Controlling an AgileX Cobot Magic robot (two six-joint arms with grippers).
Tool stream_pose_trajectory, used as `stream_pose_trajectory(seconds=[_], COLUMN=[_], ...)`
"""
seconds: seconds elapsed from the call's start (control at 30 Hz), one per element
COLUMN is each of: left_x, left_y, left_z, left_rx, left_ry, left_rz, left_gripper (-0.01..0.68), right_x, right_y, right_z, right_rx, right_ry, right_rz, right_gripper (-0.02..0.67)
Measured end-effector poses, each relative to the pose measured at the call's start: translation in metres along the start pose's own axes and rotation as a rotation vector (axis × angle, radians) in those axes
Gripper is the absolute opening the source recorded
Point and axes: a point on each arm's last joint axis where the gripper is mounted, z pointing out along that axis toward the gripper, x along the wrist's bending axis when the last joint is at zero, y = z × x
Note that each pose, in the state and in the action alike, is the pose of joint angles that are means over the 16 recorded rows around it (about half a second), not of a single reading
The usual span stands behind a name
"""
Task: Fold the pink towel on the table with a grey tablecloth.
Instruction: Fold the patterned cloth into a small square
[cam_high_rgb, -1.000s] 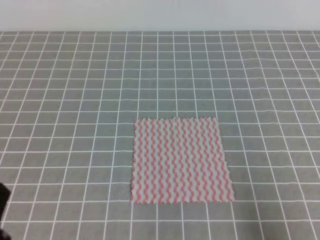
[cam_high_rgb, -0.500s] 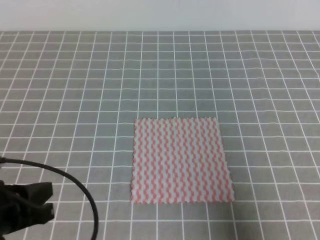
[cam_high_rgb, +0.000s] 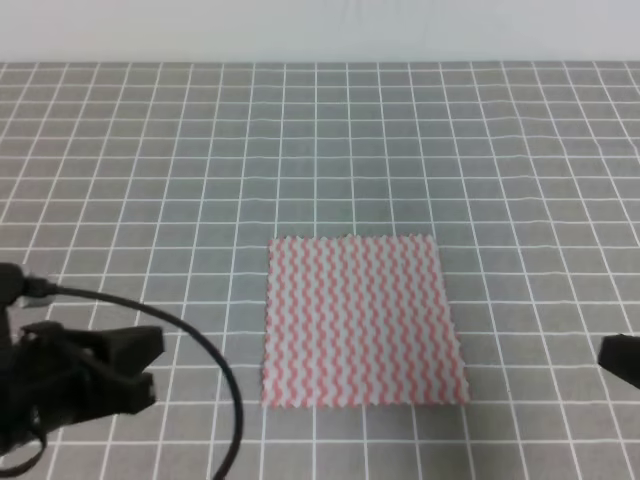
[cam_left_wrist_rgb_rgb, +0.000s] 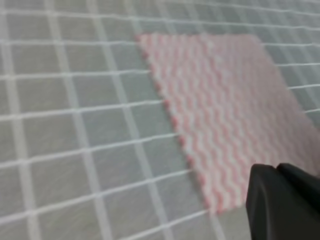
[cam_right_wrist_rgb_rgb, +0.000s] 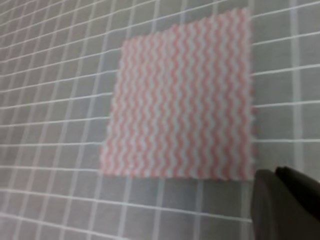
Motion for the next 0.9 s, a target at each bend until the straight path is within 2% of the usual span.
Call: stream_pose_trajectory(seconds=[0.4, 0.6, 0.9], left_x=[-0.034, -0.045, -0.055], left_y=[0.011, 0.005, -0.004], left_z=[0.037, 0.053, 0.077], left_rx=[0.058, 0.109, 0.192], left_ry=[-0.098, -0.111, -0.126], left_rz=[0.098, 0.130, 0.168], left_gripper=[-0.003, -0.003, -0.003], right_x=[0.032, 0.043, 0.038], right_y=[0.004, 0.001, -0.002], right_z=[0.047, 0.075, 0.114], right_rx=[0.118, 0.178, 0.288], right_ry=[0.118, 0.104, 0.024], right_rz=[-0.076, -0.132, -0.207], right_gripper=[-0.017, -0.016, -0.016])
